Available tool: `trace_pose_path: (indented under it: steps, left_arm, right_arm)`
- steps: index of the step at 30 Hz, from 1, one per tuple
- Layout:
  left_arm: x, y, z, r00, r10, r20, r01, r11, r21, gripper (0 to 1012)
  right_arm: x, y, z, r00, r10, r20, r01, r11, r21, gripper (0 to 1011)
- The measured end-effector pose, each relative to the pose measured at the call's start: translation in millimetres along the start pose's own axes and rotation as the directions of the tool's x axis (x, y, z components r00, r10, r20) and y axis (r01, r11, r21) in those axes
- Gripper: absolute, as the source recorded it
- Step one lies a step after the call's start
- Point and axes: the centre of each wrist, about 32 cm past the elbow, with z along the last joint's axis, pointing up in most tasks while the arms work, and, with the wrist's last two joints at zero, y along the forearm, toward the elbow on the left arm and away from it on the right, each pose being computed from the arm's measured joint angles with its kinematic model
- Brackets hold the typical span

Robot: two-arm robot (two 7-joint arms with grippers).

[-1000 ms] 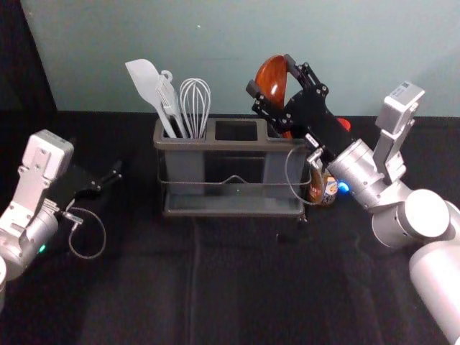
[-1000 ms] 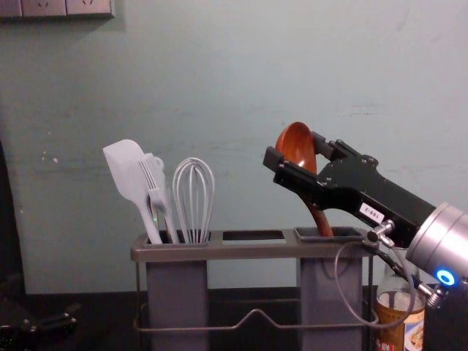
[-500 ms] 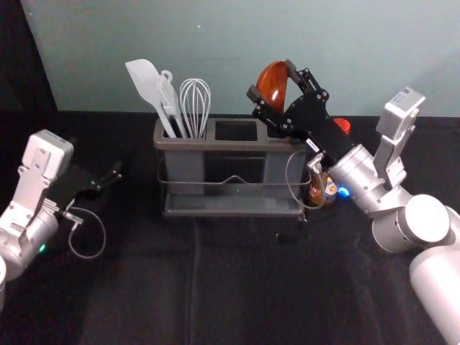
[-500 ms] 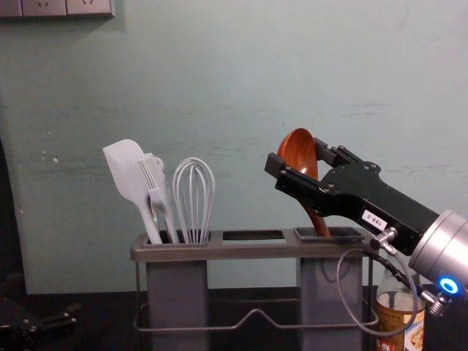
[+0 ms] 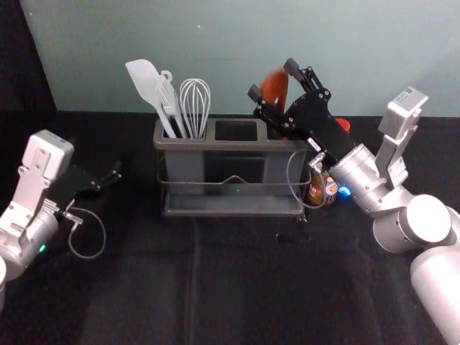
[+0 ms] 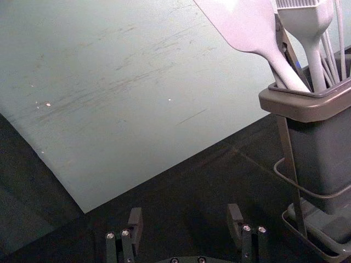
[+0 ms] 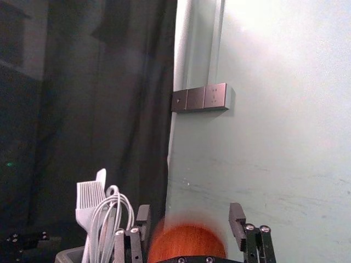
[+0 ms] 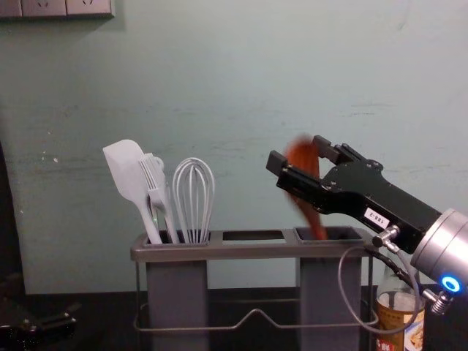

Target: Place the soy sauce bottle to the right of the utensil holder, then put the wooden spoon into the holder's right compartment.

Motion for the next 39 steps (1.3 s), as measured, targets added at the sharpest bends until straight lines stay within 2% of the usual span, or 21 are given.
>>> trace_pose_path:
  steps: [5, 23, 27, 31, 35, 38, 39]
  left_arm:
    - [0.0, 0.0, 0.0, 1.0, 0.0, 0.0, 0.0, 1.0, 0.0, 1005]
    - [0.0, 0.0, 0.0, 1.0, 0.0, 0.0, 0.0, 1.0, 0.0, 1005]
    - [0.0, 0.0, 0.0, 1.0, 0.0, 0.0, 0.0, 1.0, 0.0, 1005]
    - [0.0, 0.0, 0.0, 1.0, 0.0, 0.0, 0.0, 1.0, 0.0, 1005]
    - [0.0, 0.0, 0.0, 1.0, 0.0, 0.0, 0.0, 1.0, 0.0, 1005]
    - [0.0, 0.0, 0.0, 1.0, 0.0, 0.0, 0.0, 1.0, 0.0, 1005]
    - [0.0, 0.0, 0.0, 1.0, 0.0, 0.0, 0.0, 1.0, 0.0, 1005]
  right_arm:
    - [-1.0, 0.0, 0.2, 1.0, -0.009, -0.002, 0.009, 1.0, 0.003, 1003]
    - [-0.1, 1.3, 2.0, 1.0, -0.023, -0.009, 0.023, 1.0, 0.011, 1002]
    - [0.0, 2.7, 4.7, 1.0, -0.03, -0.009, 0.03, 0.999, 0.034, 1002]
    - [0.3, 3.9, 9.1, 0.999, -0.04, 0.009, 0.039, 0.996, 0.085, 1002]
    - [3.0, 1.4, 15.6, 0.995, -0.089, 0.051, 0.081, 0.984, 0.156, 1002]
    - [4.4, -2.0, 18.6, 0.99, -0.126, 0.07, 0.111, 0.977, 0.183, 1002]
    - [5.9, -5.0, 20.6, 0.984, -0.158, 0.082, 0.139, 0.97, 0.201, 1002]
